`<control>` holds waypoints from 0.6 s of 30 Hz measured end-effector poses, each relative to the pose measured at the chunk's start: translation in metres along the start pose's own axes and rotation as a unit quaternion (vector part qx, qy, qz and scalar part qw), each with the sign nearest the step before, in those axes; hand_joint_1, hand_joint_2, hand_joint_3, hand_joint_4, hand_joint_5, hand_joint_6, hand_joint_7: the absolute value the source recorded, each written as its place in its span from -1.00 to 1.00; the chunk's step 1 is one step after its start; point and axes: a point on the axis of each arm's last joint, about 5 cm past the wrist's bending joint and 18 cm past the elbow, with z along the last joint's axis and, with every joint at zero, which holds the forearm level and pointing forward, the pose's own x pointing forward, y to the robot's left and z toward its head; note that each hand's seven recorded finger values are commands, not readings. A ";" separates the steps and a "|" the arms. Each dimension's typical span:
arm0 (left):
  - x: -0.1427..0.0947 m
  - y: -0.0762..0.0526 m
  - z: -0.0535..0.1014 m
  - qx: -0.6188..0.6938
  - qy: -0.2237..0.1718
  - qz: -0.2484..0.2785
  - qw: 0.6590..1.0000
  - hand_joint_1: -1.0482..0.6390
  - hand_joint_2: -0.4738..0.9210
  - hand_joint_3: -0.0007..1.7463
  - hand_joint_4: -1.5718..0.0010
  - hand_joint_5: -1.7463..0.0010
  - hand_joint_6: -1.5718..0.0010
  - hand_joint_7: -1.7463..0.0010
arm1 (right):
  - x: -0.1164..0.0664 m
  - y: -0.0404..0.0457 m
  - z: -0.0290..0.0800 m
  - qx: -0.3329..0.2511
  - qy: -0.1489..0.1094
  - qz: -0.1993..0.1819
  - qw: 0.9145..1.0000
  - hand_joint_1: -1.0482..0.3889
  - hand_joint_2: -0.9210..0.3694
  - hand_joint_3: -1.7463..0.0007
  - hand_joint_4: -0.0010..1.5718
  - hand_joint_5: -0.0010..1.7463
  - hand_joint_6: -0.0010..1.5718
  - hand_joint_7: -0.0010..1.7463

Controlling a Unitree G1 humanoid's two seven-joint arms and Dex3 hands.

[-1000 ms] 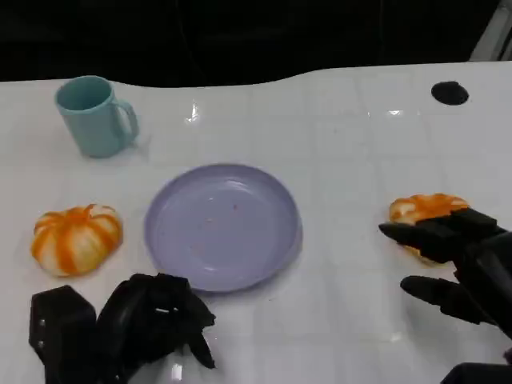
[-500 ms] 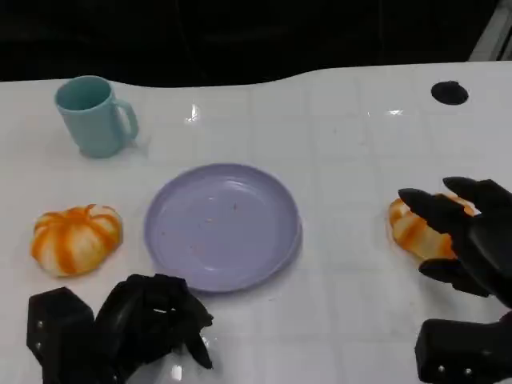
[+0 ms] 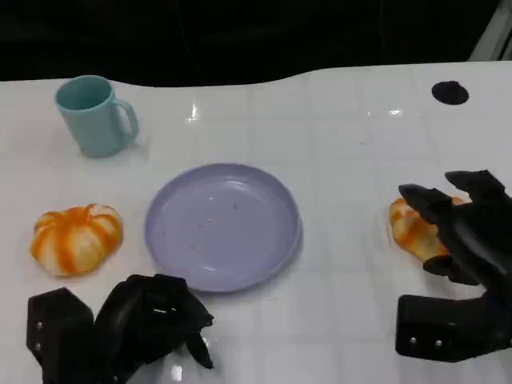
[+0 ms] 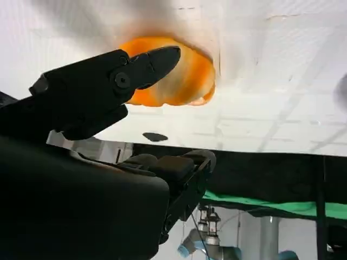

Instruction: Grasp the bread from the table and place it into the plate.

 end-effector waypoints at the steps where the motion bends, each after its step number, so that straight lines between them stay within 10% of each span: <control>1: 0.000 0.000 0.000 0.000 0.000 0.000 1.000 -1.00 0.82 -1.00 -1.00 0.04 -1.00 0.37 | 0.001 0.0015 0.000 -0.001 0.000 0.004 1.000 0.01 -0.74 0.99 -0.99 -0.46 -0.56 -0.99; 18: -0.001 0.000 -0.001 -0.001 0.001 0.002 1.000 -1.00 0.83 -0.99 -1.00 0.04 -1.00 0.37 | 0.018 0.0138 -0.003 -0.017 0.017 0.040 0.999 0.00 -0.78 0.99 -0.97 -0.52 -0.57 -1.00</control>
